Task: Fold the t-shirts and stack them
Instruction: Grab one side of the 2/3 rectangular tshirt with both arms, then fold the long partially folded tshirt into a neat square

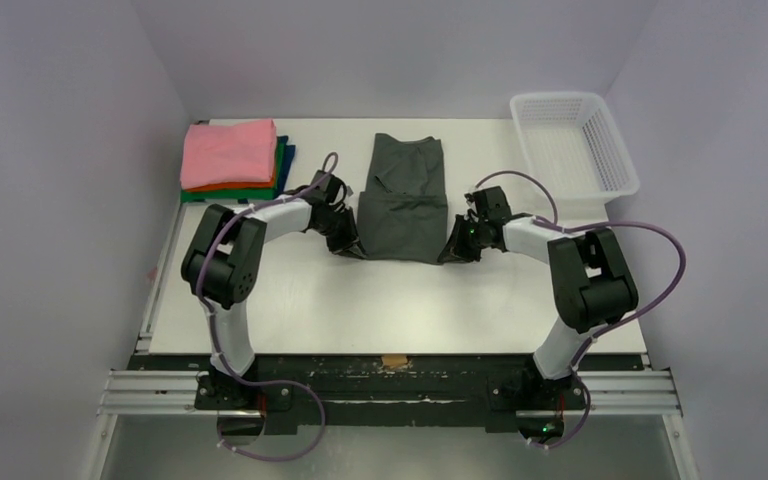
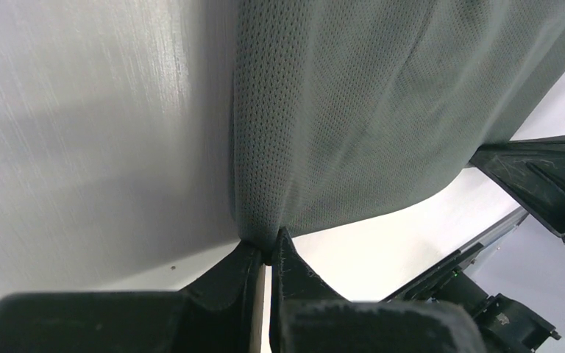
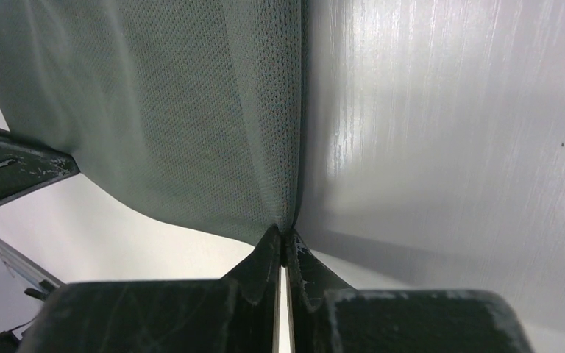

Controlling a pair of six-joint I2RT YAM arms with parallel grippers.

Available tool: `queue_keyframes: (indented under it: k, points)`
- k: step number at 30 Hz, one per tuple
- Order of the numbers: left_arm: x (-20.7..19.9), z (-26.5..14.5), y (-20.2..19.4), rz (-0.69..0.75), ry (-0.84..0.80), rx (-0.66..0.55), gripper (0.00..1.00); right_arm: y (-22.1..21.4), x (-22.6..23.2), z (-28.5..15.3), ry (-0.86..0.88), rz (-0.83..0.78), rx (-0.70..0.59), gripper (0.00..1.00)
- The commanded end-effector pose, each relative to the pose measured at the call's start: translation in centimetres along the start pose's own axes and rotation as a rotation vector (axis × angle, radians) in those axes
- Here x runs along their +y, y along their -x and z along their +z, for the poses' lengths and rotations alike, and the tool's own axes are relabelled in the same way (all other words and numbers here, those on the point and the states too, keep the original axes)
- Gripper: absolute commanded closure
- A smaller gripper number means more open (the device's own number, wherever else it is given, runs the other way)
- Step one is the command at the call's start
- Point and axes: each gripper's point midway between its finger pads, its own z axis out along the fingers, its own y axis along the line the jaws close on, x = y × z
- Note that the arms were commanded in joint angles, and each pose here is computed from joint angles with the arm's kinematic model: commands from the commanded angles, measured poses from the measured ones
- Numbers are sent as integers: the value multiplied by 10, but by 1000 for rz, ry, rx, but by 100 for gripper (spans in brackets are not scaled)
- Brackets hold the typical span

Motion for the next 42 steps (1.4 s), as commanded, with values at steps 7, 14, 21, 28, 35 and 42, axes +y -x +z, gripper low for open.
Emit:
queue_keyframes:
  k: [7,14,21,28,35,42]
  points:
    - [14,-36,-84,38,-37,26,100,-91,-8,-50,-5,-38,235,100]
    - [-17,-100,-137,127,-100,31,100,-122,24,-118,92,-75,303,100]
    - [-72,-142,-78,267,-176,-186,100,-60,86,-134,284,-143,140,100]
    - [-96,-149,15,283,-190,-368,100,20,100,-125,265,-169,-12,100]
    - [-112,-134,88,253,-266,-369,100,78,84,-115,225,-93,-75,100]
    - [-109,-110,133,223,-288,-337,100,122,70,-99,225,-32,-94,100]
